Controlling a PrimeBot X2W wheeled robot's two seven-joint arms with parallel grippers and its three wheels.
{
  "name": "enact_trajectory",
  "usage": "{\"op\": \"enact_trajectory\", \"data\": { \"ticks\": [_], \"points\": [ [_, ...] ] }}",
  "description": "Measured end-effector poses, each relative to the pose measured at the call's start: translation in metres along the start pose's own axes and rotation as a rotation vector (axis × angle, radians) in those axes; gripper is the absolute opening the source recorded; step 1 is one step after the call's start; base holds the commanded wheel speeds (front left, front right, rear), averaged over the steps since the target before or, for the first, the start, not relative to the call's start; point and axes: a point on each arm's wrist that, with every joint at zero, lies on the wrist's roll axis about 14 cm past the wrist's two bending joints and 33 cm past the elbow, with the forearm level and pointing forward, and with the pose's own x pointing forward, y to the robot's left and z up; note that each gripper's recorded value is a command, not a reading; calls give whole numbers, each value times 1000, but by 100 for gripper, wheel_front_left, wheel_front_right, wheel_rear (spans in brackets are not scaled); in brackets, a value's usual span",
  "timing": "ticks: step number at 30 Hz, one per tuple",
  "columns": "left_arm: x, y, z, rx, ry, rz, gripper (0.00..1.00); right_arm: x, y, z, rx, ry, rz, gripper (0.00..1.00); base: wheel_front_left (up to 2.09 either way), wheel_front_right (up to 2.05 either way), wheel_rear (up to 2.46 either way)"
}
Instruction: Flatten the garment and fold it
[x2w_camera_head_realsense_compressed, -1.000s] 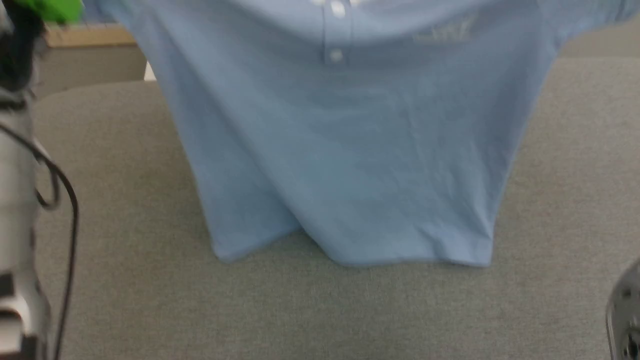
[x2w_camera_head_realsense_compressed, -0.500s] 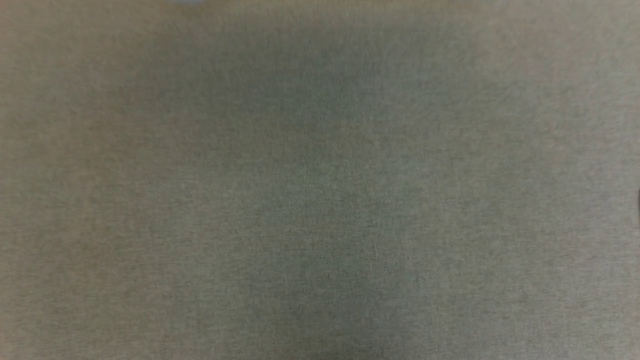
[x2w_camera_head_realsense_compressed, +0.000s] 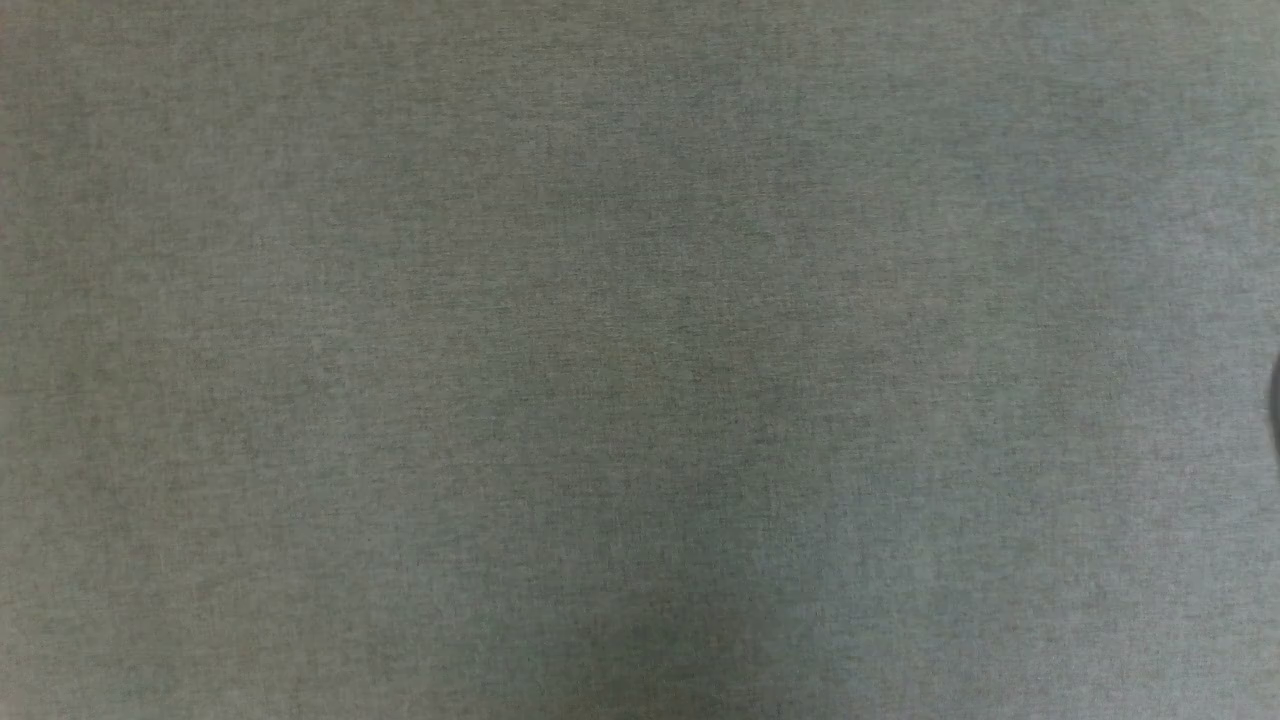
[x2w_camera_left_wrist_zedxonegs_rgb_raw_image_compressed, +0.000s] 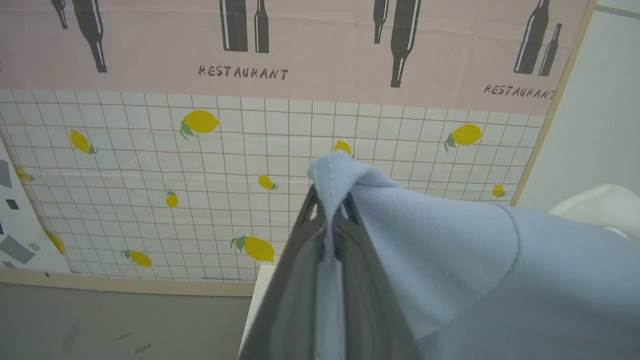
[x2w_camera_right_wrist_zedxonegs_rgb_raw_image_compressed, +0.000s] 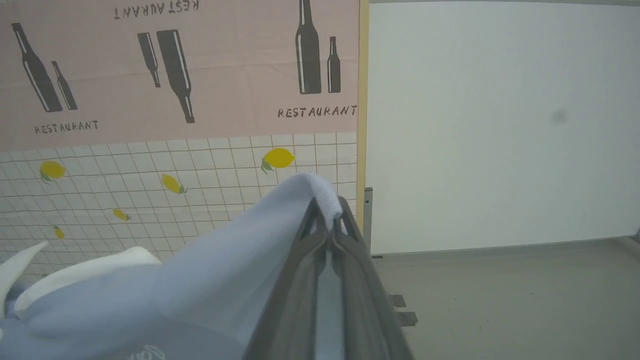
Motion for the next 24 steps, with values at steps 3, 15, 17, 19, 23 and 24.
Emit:
{"op": "enact_trajectory", "data": {
  "ticks": [3, 15, 17, 19, 23, 24],
  "points": [
    [-12, 1, -30, -22, 57, 0, 0, -6, 6, -29, 12, 55, 27, 0, 0, 0, 0],
    [-138, -26, -116, -146, 268, -34, 0, -111, 11, -123, 119, 279, 105, 0, 0, 0, 0],
    [-167, -32, -126, -186, 305, -29, 0, -138, 5, -135, 164, 314, 97, 0, 0, 0, 0],
    [-201, -38, -138, -213, 360, -27, 0, -169, 1, -150, 189, 363, 91, 0, 0, 0, 0],
    [-260, -49, -151, -283, 425, -1, 0, -228, -10, -171, 224, 441, 63, 0, 0, 0, 0],
    [-271, -51, -152, -297, 434, 5, 0, -239, -13, -174, 227, 453, 56, 0, 0, 0, 0]
  ]
}}
